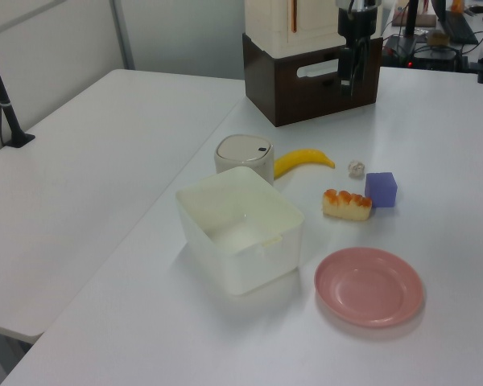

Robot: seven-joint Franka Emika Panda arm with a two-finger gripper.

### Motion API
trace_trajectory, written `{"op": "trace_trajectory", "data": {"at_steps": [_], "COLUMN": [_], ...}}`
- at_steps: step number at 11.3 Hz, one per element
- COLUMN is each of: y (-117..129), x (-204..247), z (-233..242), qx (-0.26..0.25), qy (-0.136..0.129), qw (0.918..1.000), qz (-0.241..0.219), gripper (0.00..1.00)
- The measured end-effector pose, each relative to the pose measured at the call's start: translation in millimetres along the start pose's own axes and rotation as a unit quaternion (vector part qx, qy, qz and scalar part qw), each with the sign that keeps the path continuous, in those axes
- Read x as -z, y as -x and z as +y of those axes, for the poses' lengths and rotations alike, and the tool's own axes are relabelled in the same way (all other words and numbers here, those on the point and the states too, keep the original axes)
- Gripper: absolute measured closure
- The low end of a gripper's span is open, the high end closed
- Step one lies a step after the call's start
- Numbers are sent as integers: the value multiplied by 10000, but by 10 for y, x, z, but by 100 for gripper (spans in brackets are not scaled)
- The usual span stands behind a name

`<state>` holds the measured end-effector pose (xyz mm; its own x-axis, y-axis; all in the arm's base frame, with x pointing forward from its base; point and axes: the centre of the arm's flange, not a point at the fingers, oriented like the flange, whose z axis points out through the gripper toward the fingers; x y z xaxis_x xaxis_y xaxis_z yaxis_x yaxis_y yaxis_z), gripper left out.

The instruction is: Open the trash can

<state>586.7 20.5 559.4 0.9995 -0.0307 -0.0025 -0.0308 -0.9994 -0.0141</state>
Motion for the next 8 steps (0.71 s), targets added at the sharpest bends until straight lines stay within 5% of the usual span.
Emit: {"op": "trace_trajectory", "data": {"at_steps": [8], "y": [-12], "x": [23], "z": [-1], "qx": [20], "qy": [-2], "qw": [10000], "qz": [27], "gripper": [0]}}
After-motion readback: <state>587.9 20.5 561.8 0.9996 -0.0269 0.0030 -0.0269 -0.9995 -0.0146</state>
